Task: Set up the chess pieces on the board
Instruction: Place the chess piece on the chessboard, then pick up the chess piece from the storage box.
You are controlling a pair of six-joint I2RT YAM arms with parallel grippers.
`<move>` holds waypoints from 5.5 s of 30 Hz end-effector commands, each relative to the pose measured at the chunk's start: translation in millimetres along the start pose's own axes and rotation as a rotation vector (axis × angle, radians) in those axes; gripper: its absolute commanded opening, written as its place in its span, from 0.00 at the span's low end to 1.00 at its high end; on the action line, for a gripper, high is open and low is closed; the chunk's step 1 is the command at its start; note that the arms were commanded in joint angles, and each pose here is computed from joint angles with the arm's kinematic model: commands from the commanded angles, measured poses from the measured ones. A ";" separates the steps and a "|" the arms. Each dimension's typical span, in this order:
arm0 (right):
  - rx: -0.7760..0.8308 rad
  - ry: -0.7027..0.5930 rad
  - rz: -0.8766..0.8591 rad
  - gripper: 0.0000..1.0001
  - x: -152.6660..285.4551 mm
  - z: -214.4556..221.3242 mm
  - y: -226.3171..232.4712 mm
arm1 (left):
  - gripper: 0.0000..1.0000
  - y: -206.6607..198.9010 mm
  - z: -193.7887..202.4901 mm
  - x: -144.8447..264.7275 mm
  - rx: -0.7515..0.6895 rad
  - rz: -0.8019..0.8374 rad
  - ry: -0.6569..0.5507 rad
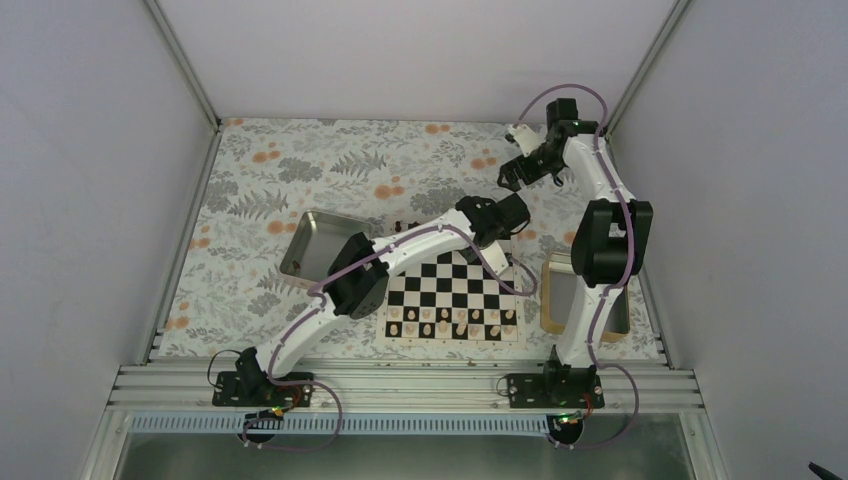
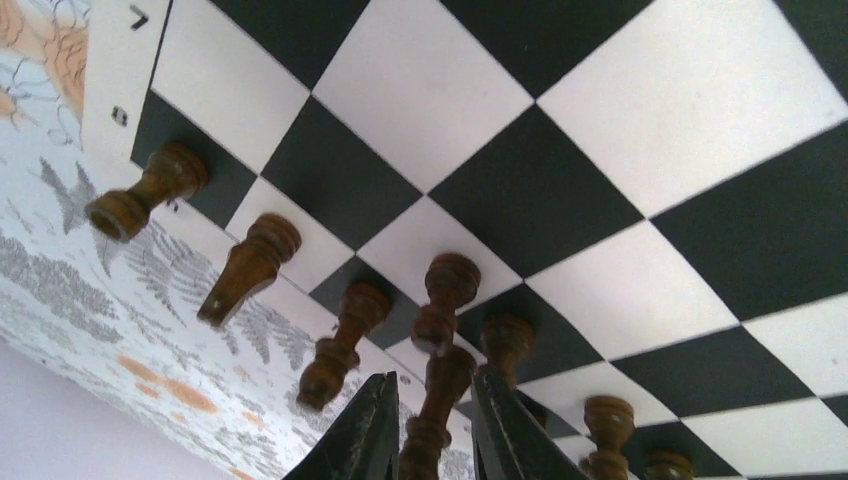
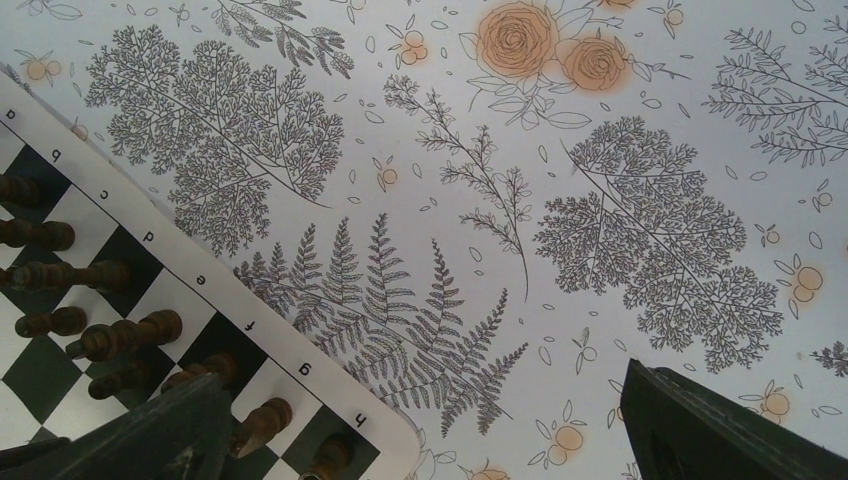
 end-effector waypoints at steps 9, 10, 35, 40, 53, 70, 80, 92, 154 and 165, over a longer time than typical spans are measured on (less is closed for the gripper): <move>0.061 -0.105 0.077 1.00 45.0 -34.7 10.4 | 0.23 7.4 66.8 137.3 0.210 -0.100 -0.033; 0.076 -0.108 0.085 1.00 47.8 -38.6 14.9 | 0.23 2.3 82.1 144.3 0.249 -0.100 -0.022; 0.777 -0.167 -0.350 0.73 -92.4 -82.3 421.3 | 0.39 -313.3 406.0 92.1 1.413 -0.211 0.290; 0.836 -0.227 -0.413 0.77 -111.6 -76.3 461.2 | 0.40 -360.9 414.9 75.5 1.546 -0.204 0.253; 0.891 -0.294 -0.478 0.83 -160.6 -63.8 507.6 | 0.39 -404.1 407.3 70.8 1.756 -0.279 0.085; 0.879 -0.222 -0.520 0.54 -172.1 -39.8 509.3 | 0.36 -394.0 394.8 72.6 1.836 -0.313 -0.038; 0.894 -0.170 -0.563 0.48 -167.4 -24.0 509.2 | 0.36 -392.7 395.9 74.3 1.841 -0.323 -0.039; 0.928 -0.170 -0.614 0.45 -167.9 -13.2 525.4 | 0.35 -394.3 395.1 71.2 1.851 -0.322 -0.038; 0.909 -0.204 -0.608 0.16 -186.3 -22.1 523.4 | 0.28 -389.8 383.3 70.5 1.841 -0.328 -0.092; 0.831 -0.271 -0.563 0.13 -107.6 -71.9 478.2 | 0.28 -388.9 387.3 78.6 1.839 -0.343 -0.068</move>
Point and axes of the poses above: each gripper's point midway between its finger pads, its own x axis back along the fingers, its own y axis along the line the jaws close on, z = x × y, the point moved 1 cm from there along x, back along the fingers, and after that the axes turned 6 degrees about -x, right-handed, at the moved point
